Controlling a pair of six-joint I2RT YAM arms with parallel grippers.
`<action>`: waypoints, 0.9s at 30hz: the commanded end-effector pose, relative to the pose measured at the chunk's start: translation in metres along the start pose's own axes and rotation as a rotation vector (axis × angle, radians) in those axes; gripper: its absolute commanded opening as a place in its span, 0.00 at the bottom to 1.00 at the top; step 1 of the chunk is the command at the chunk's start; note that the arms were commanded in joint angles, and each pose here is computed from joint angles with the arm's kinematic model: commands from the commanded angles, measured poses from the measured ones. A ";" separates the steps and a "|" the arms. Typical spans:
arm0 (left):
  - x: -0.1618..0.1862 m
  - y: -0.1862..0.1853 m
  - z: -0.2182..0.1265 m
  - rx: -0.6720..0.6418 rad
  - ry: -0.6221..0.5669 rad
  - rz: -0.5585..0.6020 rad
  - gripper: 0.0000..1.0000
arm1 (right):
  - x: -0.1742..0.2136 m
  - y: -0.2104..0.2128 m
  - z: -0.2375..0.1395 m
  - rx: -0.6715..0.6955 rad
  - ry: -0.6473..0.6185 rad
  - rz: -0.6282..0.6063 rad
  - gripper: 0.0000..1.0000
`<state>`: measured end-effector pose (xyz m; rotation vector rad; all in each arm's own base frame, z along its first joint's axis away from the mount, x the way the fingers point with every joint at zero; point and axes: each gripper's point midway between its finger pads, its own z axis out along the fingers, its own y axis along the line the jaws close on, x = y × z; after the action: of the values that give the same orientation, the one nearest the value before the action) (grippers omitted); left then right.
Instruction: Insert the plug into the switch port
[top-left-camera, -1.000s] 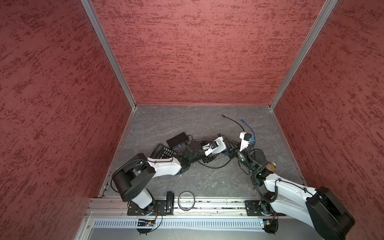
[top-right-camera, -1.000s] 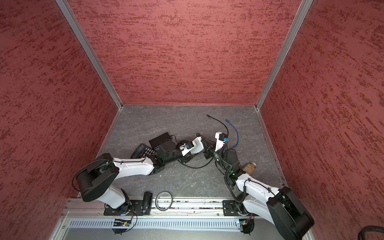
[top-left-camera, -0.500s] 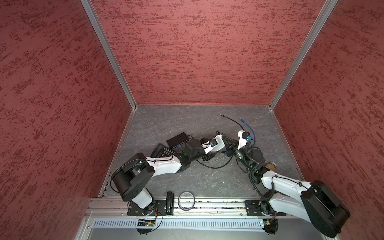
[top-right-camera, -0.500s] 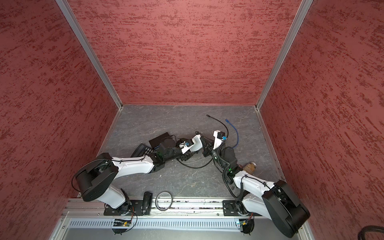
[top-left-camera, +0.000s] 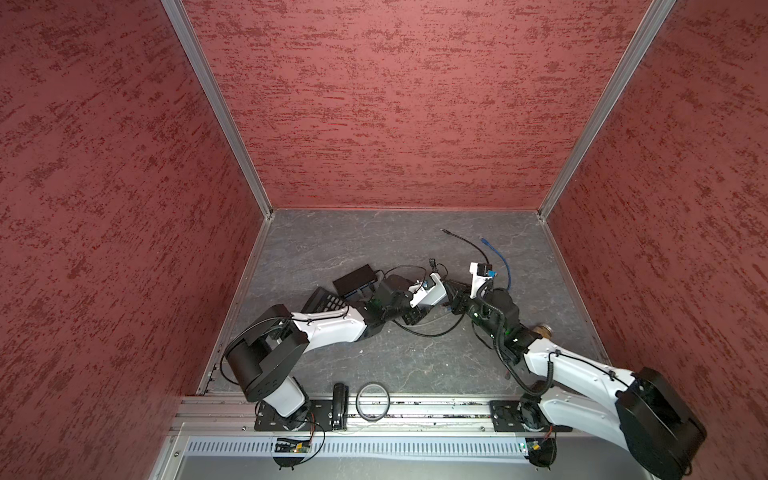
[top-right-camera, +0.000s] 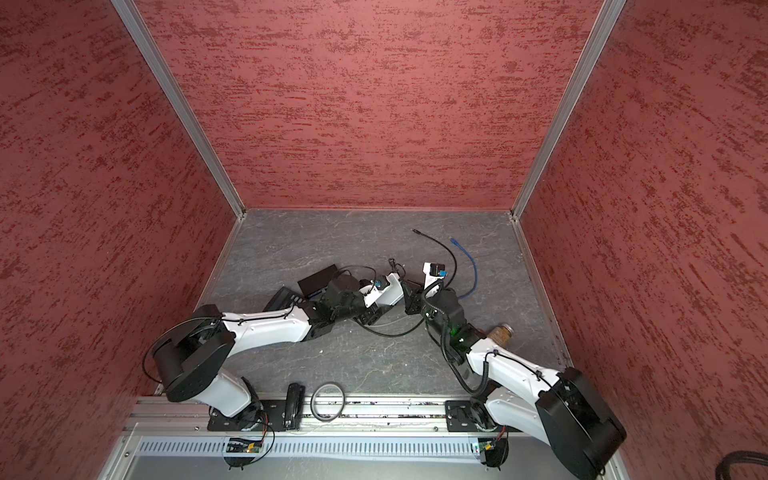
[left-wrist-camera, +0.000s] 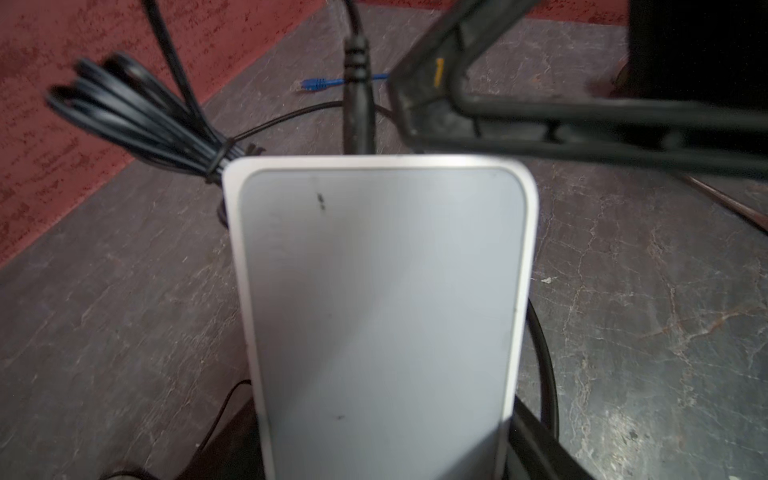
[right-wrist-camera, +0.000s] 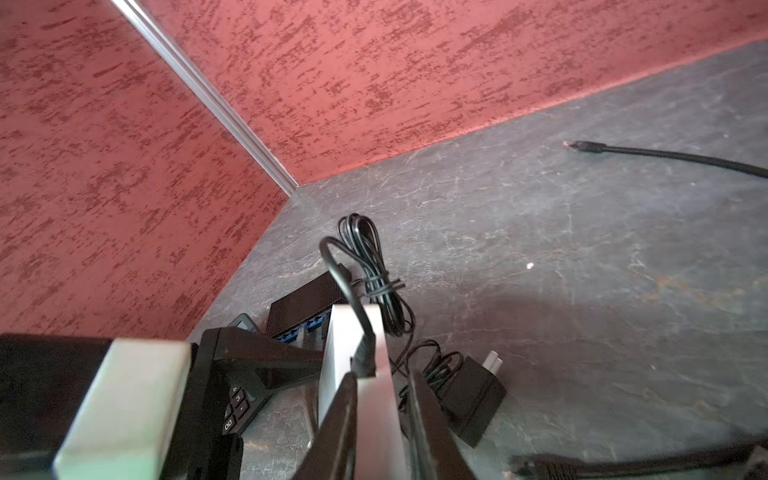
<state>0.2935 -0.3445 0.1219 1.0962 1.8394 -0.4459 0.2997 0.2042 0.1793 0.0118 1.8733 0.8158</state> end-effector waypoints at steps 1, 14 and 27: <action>-0.012 0.010 0.001 -0.032 0.019 -0.088 0.07 | 0.024 -0.022 -0.006 0.121 0.123 -0.004 0.31; 0.069 0.005 0.000 -0.013 0.349 -0.238 0.09 | -0.023 -0.032 -0.031 0.239 0.120 -0.246 0.53; 0.102 -0.011 0.002 0.048 0.541 -0.297 0.14 | -0.011 -0.027 0.000 0.062 0.275 -0.575 0.53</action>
<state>0.2843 -0.3106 0.0562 1.0168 2.3653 -0.3874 0.3202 0.1634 0.1729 -0.3957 2.0797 0.3473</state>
